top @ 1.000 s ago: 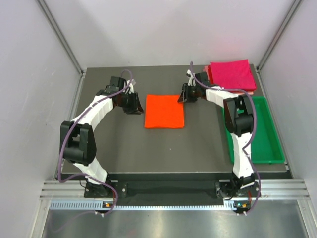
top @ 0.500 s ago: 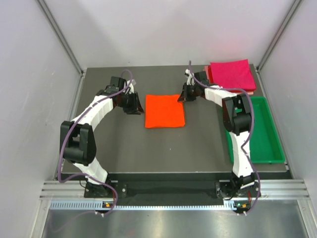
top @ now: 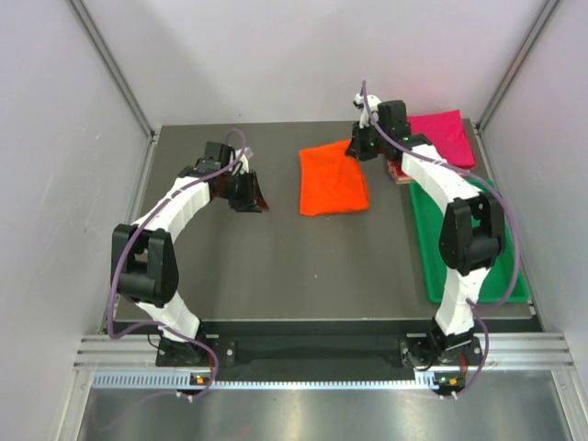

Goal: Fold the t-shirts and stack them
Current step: Neatly place the folded tshirt to the corner

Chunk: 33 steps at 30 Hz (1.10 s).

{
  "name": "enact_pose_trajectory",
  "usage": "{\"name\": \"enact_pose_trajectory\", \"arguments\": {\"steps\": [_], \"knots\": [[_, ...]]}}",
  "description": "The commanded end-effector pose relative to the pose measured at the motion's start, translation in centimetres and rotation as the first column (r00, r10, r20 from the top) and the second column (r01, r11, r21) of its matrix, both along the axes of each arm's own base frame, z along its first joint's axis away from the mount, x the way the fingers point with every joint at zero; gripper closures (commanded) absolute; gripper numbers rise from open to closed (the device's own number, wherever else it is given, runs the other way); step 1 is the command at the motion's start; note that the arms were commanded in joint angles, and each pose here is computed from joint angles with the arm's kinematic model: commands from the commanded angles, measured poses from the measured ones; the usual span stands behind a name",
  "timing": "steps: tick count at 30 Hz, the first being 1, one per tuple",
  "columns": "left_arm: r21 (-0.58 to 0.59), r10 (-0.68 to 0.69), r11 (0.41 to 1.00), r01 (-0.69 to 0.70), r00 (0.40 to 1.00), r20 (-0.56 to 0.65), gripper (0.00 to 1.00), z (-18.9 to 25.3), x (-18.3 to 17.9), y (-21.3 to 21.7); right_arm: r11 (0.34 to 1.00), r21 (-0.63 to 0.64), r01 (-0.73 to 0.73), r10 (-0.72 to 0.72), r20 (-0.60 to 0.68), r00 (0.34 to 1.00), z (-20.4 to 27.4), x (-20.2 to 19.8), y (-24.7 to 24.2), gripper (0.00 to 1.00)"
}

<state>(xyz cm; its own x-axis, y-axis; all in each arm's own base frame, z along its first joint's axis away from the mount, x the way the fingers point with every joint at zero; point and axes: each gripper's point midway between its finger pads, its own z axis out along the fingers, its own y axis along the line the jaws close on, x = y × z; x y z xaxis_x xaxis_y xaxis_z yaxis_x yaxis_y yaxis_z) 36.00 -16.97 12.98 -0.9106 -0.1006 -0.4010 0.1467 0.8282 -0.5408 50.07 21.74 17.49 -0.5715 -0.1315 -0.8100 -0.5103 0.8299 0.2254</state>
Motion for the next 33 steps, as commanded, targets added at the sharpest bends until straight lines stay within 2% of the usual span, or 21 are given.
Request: {"name": "enact_pose_trajectory", "arguments": {"steps": [1,8,13,25,33], "knots": [[-0.018,-0.025,0.999,0.027,0.997,0.066,0.67,1.3,0.3,-0.3,0.995,-0.092,0.048,-0.034,0.156,0.987,5.3,0.5,-3.1,1.0],[-0.02,-0.023,1.0,0.024,0.997,0.068,0.67,1.4,0.3,-0.3,0.983,-0.135,0.123,-0.086,0.248,0.965,9.3,1.3,-8.5,1.0],[-0.017,-0.026,0.999,0.028,0.998,0.063,0.67,1.2,0.3,-0.4,0.983,-0.156,0.1,-0.062,0.234,0.97,10.6,1.2,-10.4,1.0],[-0.006,-0.024,1.0,0.025,0.999,0.048,0.68,0.6,0.3,-0.2,0.962,-0.184,0.202,-0.141,0.299,0.944,15.3,2.0,-15.3,1.0],[-0.046,-0.04,0.998,0.041,0.999,0.022,0.67,0.2,0.1,-0.9,0.953,-0.199,0.228,-0.165,0.292,0.942,16.1,2.4,-17.6,1.0]]}}
